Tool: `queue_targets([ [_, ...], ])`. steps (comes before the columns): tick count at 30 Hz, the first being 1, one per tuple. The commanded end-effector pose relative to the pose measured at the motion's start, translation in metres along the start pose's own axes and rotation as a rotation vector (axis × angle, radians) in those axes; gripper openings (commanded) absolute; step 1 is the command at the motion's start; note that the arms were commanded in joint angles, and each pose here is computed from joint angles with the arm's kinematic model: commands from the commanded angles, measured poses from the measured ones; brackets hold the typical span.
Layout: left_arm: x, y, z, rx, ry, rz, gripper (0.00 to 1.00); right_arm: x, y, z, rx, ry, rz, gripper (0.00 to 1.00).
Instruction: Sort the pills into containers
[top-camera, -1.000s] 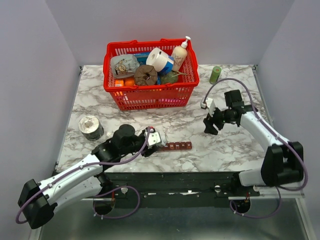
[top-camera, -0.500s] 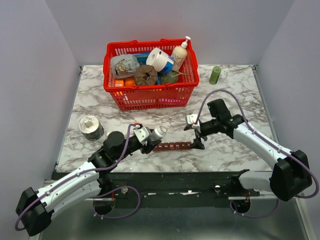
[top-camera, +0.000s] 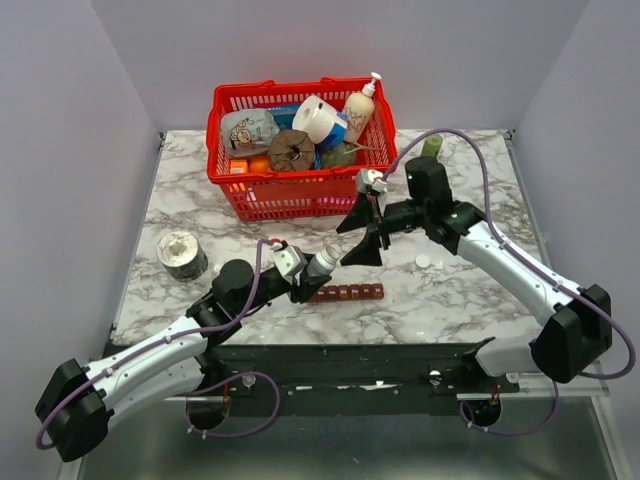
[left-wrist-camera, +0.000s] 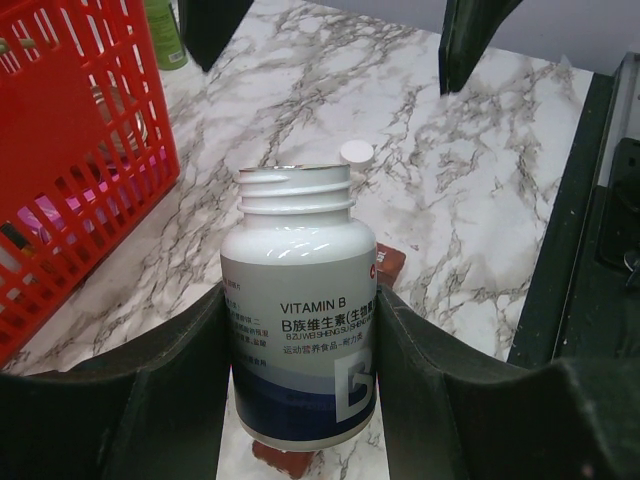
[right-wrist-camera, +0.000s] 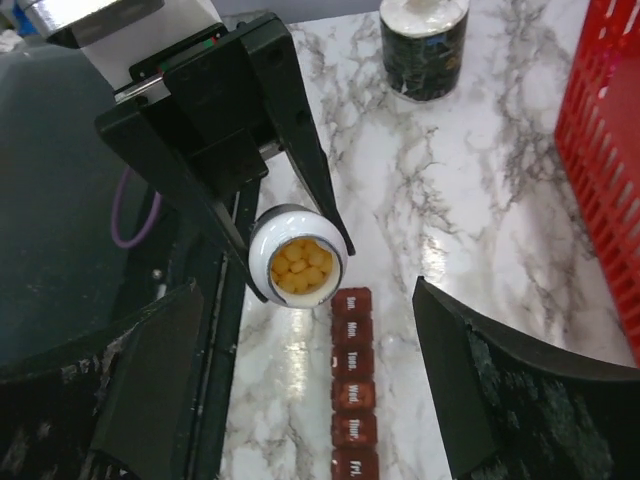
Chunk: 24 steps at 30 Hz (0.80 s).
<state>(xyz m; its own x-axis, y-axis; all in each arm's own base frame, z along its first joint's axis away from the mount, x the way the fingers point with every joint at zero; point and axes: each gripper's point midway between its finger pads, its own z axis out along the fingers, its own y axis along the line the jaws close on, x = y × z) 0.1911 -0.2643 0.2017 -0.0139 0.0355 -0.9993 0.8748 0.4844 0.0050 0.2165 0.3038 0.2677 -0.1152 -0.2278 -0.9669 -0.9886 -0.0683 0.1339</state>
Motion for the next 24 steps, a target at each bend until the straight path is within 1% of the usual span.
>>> queue_targets([
  [1, -0.025, -0.009, 0.003, 0.052, -0.092, 0.001, 0.0, 0.002, 0.009, 0.019, -0.075, 0.016, 0.145, 0.92],
  [2, -0.025, -0.009, 0.003, 0.053, -0.094, -0.002, 0.0, 0.003, 0.009, 0.021, -0.08, 0.021, 0.157, 0.91],
  [4, -0.025, -0.011, 0.003, 0.064, -0.092, -0.002, 0.0, 0.001, 0.01, 0.024, -0.092, 0.025, 0.181, 0.86],
  [5, -0.026, -0.011, 0.003, 0.066, -0.093, -0.003, 0.0, 0.005, 0.009, 0.026, -0.1, 0.034, 0.201, 0.83],
  [6, -0.024, -0.011, 0.003, 0.067, -0.09, -0.007, 0.0, 0.004, 0.01, 0.027, -0.11, 0.035, 0.207, 0.77],
  [9, -0.024, -0.011, 0.003, 0.068, -0.09, -0.007, 0.0, 0.005, 0.011, 0.028, -0.127, 0.038, 0.222, 0.66],
  [20, -0.027, -0.01, 0.003, 0.061, -0.099, -0.006, 0.0, 0.016, 0.021, 0.035, -0.168, 0.076, 0.248, 0.65],
  [21, -0.027, -0.01, 0.003, 0.06, -0.101, -0.006, 0.0, 0.016, 0.022, 0.036, -0.171, 0.076, 0.243, 0.63],
  [22, -0.027, -0.01, 0.003, 0.058, -0.102, -0.005, 0.0, 0.017, 0.022, 0.036, -0.173, 0.079, 0.244, 0.52],
  [23, -0.026, -0.01, 0.003, 0.057, -0.099, -0.008, 0.0, 0.017, 0.023, 0.036, -0.175, 0.081, 0.245, 0.48],
  [24, -0.028, -0.01, 0.003, 0.057, -0.104, -0.007, 0.0, 0.016, 0.023, 0.036, -0.176, 0.08, 0.243, 0.39],
])
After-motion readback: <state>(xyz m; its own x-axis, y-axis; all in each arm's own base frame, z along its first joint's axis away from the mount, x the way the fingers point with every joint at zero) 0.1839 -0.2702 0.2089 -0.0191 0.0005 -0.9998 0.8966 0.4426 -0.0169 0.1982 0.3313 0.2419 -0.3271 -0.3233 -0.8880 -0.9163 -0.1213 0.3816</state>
